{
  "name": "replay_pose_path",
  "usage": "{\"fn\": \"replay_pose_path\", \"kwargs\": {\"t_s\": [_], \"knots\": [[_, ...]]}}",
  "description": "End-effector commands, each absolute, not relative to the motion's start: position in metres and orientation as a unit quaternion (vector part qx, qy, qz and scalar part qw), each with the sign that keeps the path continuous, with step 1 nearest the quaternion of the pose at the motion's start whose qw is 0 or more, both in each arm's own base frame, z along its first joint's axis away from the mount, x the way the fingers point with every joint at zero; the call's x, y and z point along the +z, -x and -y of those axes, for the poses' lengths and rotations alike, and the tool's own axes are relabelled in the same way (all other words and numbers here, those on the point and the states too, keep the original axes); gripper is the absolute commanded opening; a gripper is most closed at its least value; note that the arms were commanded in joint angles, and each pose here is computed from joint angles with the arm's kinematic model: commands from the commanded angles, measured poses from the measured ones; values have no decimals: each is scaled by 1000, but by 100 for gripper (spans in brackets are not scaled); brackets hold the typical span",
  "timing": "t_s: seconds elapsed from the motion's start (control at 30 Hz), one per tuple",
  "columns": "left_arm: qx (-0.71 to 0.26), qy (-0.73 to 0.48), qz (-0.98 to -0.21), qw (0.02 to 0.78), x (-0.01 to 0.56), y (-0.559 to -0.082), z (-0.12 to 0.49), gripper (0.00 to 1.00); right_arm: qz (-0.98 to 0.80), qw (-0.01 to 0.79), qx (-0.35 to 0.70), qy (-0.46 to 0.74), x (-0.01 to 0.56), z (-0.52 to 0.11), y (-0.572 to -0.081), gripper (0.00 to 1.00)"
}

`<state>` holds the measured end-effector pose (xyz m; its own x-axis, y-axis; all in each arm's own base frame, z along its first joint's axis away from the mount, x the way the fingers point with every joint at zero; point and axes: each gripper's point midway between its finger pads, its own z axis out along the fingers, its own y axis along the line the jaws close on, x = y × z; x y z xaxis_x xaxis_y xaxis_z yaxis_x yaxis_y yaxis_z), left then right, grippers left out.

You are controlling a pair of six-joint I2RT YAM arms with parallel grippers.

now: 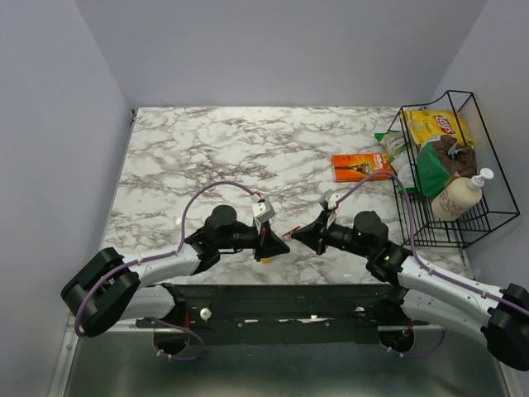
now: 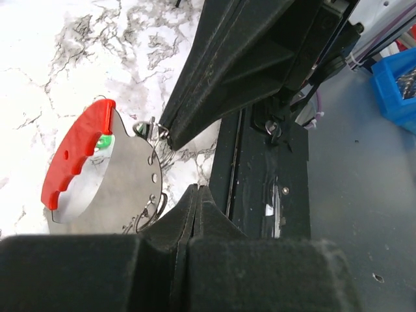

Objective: Put the keys on the keyring

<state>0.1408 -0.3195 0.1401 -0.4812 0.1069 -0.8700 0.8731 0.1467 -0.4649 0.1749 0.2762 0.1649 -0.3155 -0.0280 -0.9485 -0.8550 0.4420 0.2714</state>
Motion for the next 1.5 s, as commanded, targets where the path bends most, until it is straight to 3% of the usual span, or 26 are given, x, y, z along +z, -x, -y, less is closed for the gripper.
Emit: {"fn": "replay_pose_path", "kwargs": {"t_s": [0.0, 0.23, 0.3, 0.33, 0.4, 0.43, 0.57, 0.87, 1.2, 1.37, 1.47], "knots": [[-522, -368, -672, 375, 138, -145, 321, 0, -670, 537, 429, 281, 196, -276, -188, 1], [-510, -362, -673, 396, 146, -148, 320, 1, -673, 534, 428, 280, 195, -276, -189, 1], [-502, -353, -675, 410, 153, -152, 316, 11, -675, 531, 428, 282, 193, -276, -188, 1], [-504, -350, -663, 429, 168, -152, 314, 26, -675, 531, 428, 282, 193, -276, -188, 1], [-500, -345, -658, 444, 180, -152, 309, 43, -677, 528, 427, 284, 190, -276, -188, 1], [-503, -340, -644, 465, 196, -152, 305, 58, -677, 527, 427, 285, 189, -276, -187, 1], [-468, -312, -655, 505, 210, -163, 289, 73, -679, 525, 428, 283, 189, -276, -188, 1], [-367, -318, -717, 500, 167, -188, 274, 73, -681, 521, 435, 275, 193, -277, -188, 1], [-369, -362, -708, 480, 154, -189, 299, 72, -685, 520, 432, 272, 196, -275, -189, 1], [-380, -371, -706, 469, 148, -190, 313, 63, -689, 518, 429, 269, 194, -275, -190, 1], [-384, -369, -703, 471, 148, -192, 318, 45, -692, 516, 429, 267, 192, -275, -191, 1]]}}
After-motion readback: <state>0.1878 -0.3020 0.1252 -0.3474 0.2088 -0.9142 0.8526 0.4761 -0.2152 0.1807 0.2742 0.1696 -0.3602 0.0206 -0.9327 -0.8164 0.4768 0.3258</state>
